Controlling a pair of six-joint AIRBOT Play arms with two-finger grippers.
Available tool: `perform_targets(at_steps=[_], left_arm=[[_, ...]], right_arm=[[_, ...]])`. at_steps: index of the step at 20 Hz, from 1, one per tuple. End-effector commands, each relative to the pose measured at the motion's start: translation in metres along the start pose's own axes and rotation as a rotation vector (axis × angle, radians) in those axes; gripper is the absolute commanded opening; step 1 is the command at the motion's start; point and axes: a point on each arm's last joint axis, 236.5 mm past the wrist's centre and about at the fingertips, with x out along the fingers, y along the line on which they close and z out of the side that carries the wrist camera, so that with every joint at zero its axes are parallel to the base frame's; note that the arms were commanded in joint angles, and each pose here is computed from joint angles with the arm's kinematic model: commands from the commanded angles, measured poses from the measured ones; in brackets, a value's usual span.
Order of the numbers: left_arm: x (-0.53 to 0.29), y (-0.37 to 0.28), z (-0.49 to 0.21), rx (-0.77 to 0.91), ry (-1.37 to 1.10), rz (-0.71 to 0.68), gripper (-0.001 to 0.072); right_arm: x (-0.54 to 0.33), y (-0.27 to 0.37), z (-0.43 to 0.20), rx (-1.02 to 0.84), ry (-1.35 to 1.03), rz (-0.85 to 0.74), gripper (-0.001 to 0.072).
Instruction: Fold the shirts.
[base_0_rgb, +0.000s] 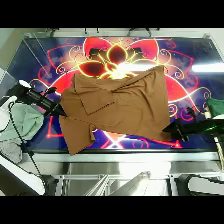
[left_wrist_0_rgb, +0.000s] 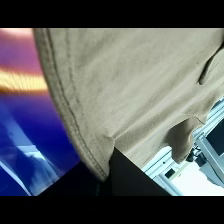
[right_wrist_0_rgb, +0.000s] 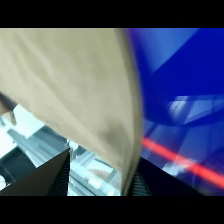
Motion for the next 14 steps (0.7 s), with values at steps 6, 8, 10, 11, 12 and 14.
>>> perform_targets(at_steps=[6, 8, 10, 11, 12, 14], left_arm=[[-0.016, -0.027, -0.02, 0.041, 0.048, -0.158, 0.002], [-0.045, -0.074, -0.035, 0.128, 0.024, -0.308, 0.0019], [-0.085, -0.127, -0.048, 0.282, -0.122, -0.38, 0.0019], [-0.11, -0.162, -0.064, 0.39, -0.214, -0.435, 0.0019], [-0.134, -0.196, -0.084, 0.504, -0.307, -0.489, 0.0019], [-0.179, -0.257, -0.144, 0.739, -0.507, -0.555, 0.0021]], right_arm=[[0.002, 0.04, 0.011, -0.084, -0.036, 0.113, 0.0018], [-0.022, 0.083, 0.015, -0.17, -0.079, 0.213, 0.0017], [-0.066, 0.151, 0.012, -0.348, -0.165, 0.337, 0.0017], [-0.093, 0.187, 0.007, -0.456, -0.235, 0.374, 0.0017], [-0.121, 0.223, -0.002, -0.575, -0.323, 0.389, 0.0017], [-0.18, 0.291, -0.036, -0.798, -0.51, 0.442, 0.0017]])
